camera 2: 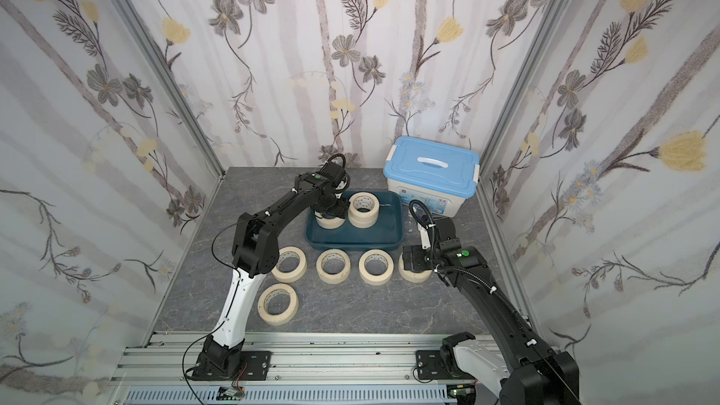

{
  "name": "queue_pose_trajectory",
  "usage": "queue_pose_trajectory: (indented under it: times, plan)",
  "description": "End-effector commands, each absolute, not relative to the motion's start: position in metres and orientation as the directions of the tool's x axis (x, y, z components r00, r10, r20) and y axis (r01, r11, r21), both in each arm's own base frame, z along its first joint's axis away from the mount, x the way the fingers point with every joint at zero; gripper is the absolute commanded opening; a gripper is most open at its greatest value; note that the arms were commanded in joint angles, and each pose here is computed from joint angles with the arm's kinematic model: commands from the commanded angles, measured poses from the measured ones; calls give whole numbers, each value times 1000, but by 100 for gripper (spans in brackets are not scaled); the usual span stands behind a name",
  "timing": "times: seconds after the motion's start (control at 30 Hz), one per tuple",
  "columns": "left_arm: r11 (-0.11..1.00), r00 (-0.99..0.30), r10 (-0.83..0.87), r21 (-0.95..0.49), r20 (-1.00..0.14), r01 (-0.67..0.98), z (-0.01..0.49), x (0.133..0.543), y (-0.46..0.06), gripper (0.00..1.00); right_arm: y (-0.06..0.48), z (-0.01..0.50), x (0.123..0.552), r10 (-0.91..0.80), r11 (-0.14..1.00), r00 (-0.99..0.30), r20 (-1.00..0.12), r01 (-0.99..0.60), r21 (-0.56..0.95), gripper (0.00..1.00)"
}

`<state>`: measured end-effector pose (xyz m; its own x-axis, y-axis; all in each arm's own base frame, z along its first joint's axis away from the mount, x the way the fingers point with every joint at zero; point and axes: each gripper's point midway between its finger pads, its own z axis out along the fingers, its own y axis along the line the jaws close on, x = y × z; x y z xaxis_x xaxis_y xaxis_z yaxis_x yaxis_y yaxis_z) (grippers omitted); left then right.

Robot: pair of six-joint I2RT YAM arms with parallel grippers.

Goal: Take out the art tape in the storage box
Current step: Pick up the art tape from the storage box.

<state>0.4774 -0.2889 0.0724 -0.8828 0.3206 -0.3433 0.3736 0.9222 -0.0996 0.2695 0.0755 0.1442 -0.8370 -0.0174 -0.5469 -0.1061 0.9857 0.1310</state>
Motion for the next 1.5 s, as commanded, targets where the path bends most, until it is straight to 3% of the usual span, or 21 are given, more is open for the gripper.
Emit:
queue_pose_trajectory:
  times: [0.0,0.6,0.87,1.47]
  plan:
    - [916,-882,359,-68,-305,396,66,476,-285,67,74,146,271,-6,987,-829,-559,-95,131,100]
    - [915,-894,359,-89,-268,394,42,481,-290,46,73,144,269,-1,988,-832,-554,-88,130,100]
    - [914,-894,356,-97,-273,394,46,481,-291,26,72,144,269,1,988,-832,-555,-86,130,100]
    - [913,-881,336,-115,-334,392,86,482,-293,19,72,144,268,4,988,-831,-556,-84,132,100]
